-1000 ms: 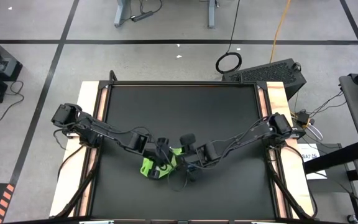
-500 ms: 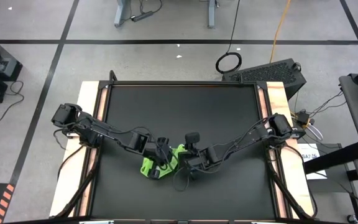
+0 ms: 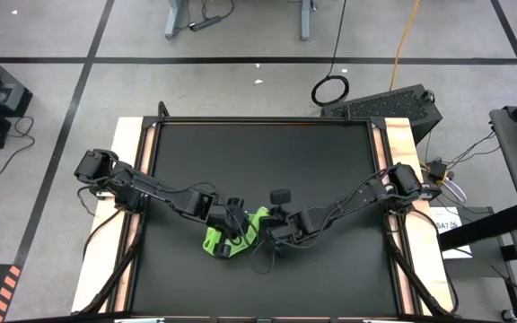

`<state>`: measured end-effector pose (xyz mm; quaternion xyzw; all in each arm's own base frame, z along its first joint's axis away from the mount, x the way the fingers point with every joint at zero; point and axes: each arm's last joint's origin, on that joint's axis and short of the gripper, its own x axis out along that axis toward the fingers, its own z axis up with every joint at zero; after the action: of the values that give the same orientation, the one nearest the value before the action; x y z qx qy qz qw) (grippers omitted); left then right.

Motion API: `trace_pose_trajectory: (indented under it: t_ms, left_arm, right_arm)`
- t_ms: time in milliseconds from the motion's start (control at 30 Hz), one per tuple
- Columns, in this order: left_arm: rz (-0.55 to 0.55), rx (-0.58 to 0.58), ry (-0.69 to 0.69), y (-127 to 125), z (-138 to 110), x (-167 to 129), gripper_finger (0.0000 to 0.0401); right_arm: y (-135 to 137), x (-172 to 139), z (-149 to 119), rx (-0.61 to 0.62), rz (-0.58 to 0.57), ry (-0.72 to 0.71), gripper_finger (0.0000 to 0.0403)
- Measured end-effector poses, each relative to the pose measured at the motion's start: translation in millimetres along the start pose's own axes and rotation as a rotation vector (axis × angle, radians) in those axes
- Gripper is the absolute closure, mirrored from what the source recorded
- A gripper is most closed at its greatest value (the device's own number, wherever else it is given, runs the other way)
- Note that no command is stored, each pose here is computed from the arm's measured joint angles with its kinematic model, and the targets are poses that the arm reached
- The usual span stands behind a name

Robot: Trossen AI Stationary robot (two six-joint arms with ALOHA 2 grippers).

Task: Roll towel
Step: Fold the green towel on the table

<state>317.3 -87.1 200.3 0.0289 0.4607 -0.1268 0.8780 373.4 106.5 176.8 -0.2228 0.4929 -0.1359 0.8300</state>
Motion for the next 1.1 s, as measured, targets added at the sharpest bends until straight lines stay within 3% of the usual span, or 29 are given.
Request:
trace_pose_trajectory:
  t_ms: [167,333,433,533,600,700,800,933,1100]
  left_arm:
    - [0.051,0.000,0.000,1.7,0.3,-0.6,0.0401]
    - [0.228,0.001,-0.002,7.8,10.5,-23.7,0.0393]
    - [0.359,0.020,-0.040,8.4,19.3,-48.6,0.0354]
    - [0.430,0.033,-0.151,-1.8,28.0,-79.3,0.0289]
    - [0.431,0.037,-0.217,-9.1,30.7,-97.3,0.0240]
    - [0.413,0.016,-0.231,-16.3,26.9,-108.5,0.0172]
    - [0.407,-0.025,-0.210,-19.1,22.6,-108.6,0.0132]
    - [0.404,-0.024,-0.155,-19.5,21.0,-89.6,0.0120]
    - [0.345,0.025,-0.132,-19.3,28.1,-50.0,0.0118]
  right_arm:
    - [-10.0,-11.5,-7.8,-0.057,-0.060,0.074,0.0401]
    - [-48.7,-53.8,-2.4,-0.080,-0.185,0.053,0.0402]
    - [-78.4,-90.7,1.4,-0.053,-0.287,-0.017,0.0402]
    - [-99.2,-130.3,-0.6,-0.030,-0.318,-0.118,0.0402]
    - [-106.0,-149.8,-6.3,-0.019,-0.280,-0.165,0.0402]
    - [-110.0,-169.0,-16.3,0.007,-0.127,-0.203,0.0403]
    - [-103.2,-177.9,-23.2,-0.010,0.018,-0.199,0.0403]
    - [-86.3,-181.4,-24.7,-0.078,0.151,-0.194,0.0403]
    - [-75.4,-188.7,-25.7,-0.107,0.208,-0.216,0.0403]
